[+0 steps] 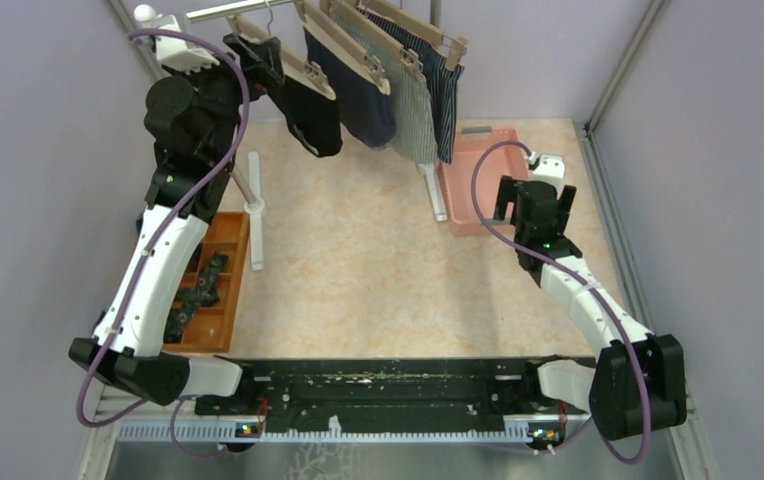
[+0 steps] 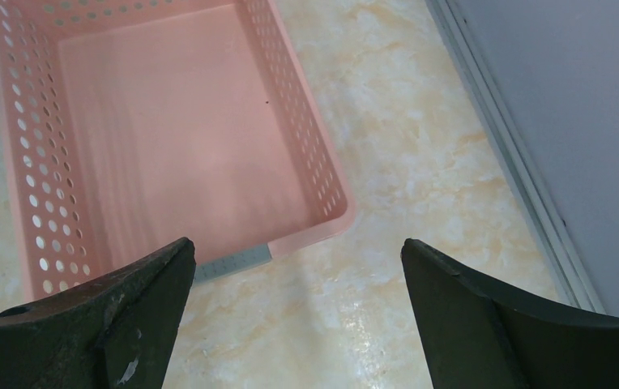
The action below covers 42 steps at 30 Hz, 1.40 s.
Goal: Remove the underwear clipped to the hanger
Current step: Pick up the hanger from the clothesline.
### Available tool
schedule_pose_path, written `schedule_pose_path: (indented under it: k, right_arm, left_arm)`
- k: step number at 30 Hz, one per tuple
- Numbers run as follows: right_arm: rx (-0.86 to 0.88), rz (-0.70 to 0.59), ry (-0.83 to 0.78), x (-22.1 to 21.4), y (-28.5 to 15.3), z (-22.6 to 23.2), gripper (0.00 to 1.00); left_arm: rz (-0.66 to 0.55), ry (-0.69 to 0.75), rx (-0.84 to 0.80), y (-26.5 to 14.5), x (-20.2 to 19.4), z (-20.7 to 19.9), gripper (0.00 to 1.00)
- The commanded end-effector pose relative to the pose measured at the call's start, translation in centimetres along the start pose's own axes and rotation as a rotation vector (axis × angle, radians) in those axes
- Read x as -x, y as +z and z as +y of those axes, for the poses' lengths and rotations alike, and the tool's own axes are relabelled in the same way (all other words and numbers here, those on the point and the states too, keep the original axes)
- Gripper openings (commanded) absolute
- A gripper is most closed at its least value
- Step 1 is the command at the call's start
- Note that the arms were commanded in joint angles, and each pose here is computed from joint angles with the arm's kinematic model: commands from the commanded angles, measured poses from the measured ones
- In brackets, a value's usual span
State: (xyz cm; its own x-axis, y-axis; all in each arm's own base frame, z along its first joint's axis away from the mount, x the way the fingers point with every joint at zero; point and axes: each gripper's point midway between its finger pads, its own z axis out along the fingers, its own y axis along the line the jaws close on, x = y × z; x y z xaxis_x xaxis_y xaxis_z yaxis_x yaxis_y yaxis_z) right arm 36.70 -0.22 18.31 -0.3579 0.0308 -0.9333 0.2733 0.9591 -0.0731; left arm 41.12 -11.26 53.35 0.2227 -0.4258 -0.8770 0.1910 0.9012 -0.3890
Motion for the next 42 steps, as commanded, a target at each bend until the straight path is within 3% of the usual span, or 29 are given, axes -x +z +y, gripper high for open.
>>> schedule_pose_path:
  k: [1,9,21,42]
  right_arm:
    - [0.043,-0.049,0.041,1.8,-0.4,1.2,0.99]
    - [0.037,-0.083,0.053,2.7,-1.0,0.9,0.99]
    - [0.029,-0.123,0.073,4.4,-1.7,0.5,0.99]
    - [0.06,-0.165,0.11,5.4,-2.9,0.4,0.99]
  left_arm:
    - [-0.06,-0.039,-0.005,0.9,2.6,-1.1,1.0]
    - [-0.012,-0.065,-0.008,2.7,1.6,-2.2,1.0]
    - [0.11,-0.041,0.144,2.0,-2.2,-0.8,1.0]
    - [0.186,0.009,0.259,4.9,-5.7,0.8,1.0]
